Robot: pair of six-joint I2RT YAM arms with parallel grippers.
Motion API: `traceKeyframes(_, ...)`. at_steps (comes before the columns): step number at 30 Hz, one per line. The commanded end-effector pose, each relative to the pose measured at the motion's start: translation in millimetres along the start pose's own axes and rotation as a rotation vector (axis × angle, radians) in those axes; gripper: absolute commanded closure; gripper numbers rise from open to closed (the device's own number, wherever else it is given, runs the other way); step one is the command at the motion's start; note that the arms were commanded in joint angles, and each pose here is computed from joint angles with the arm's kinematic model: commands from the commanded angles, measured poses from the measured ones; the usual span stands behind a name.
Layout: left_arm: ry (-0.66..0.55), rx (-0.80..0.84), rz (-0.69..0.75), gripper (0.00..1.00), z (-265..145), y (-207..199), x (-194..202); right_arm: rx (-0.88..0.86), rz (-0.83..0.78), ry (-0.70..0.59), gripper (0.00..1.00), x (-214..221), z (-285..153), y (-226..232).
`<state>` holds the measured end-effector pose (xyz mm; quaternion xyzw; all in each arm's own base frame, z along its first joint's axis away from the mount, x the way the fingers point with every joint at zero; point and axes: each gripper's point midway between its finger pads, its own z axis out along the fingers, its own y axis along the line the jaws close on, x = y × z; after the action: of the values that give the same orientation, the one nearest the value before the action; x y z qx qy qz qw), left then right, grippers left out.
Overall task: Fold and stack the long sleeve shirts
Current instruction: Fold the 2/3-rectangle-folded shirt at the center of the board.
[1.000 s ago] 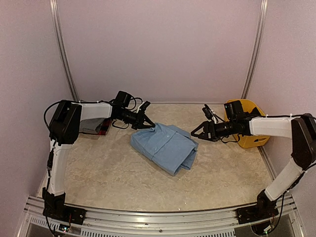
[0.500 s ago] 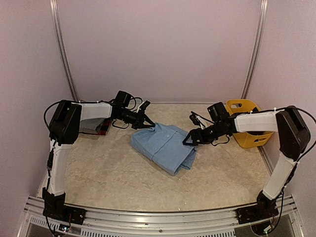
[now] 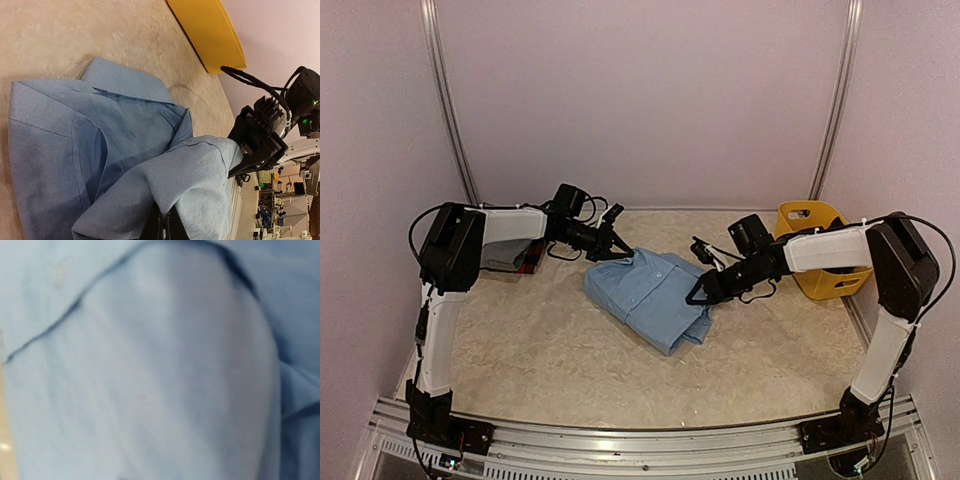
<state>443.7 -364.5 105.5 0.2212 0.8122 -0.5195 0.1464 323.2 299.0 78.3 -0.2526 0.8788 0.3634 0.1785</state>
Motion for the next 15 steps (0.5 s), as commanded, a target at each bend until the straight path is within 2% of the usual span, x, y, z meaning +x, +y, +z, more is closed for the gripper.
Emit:
traceKeyframes(1, -0.022, -0.011, 0.040, 1.00, -1, -6, -7, -0.074, -0.018, -0.024, 0.77, -8, -7, 22)
traceKeyframes(4, -0.031, -0.012, 0.048, 1.00, -6, -8, -8, -0.127, -0.018, -0.055, 0.94, -16, -15, 36)
traceKeyframes(6, -0.040, -0.012, 0.054, 1.00, -11, -11, -10, -0.172, -0.010, -0.081, 1.00, -21, -20, 48)
traceKeyframes(15, -0.131, -0.004, 0.096, 1.00, -51, -32, -18, -0.358, 0.033, -0.217, 1.00, -50, -44, 110)
